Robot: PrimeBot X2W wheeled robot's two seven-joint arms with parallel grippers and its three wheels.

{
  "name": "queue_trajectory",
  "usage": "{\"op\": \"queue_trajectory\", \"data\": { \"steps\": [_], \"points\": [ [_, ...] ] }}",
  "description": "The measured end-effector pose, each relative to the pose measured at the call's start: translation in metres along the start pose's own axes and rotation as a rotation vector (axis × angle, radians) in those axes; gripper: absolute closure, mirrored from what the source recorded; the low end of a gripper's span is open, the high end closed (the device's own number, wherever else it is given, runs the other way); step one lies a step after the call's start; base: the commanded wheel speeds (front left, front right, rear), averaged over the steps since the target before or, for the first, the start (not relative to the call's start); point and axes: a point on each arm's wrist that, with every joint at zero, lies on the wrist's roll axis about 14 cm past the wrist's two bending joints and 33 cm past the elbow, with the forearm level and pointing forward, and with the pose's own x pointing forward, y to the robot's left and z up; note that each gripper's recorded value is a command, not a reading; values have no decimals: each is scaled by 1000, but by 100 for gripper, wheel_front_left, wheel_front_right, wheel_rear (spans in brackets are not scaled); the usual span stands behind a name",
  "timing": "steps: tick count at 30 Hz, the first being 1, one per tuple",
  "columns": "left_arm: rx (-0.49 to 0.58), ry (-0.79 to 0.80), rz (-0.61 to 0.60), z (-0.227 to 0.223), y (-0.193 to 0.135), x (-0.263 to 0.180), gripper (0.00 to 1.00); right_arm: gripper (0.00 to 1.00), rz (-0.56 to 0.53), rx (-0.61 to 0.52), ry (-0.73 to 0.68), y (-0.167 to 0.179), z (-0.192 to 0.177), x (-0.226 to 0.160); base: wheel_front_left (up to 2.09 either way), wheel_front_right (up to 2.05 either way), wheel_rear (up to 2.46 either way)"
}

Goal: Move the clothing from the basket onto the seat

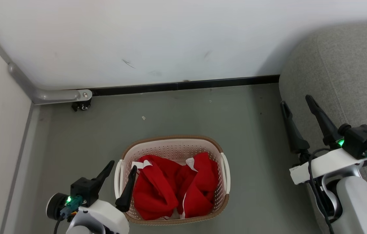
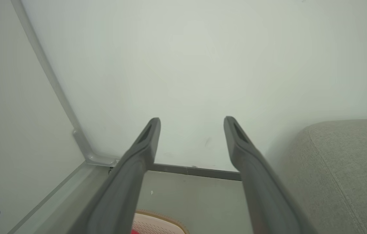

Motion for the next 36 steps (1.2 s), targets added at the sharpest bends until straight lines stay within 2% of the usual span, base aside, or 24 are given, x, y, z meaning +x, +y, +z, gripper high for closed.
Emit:
{"op": "queue_trajectory", "data": {
  "steps": [19,36],
  "points": [
    [-24,213,-34,-54,0,46,0,0,65,-30,-34,8,-8,46,0,0,0],
    [-31,442,-75,-116,-4,74,0,0,87,-40,-5,4,-38,71,0,0,0]
  ]
}}
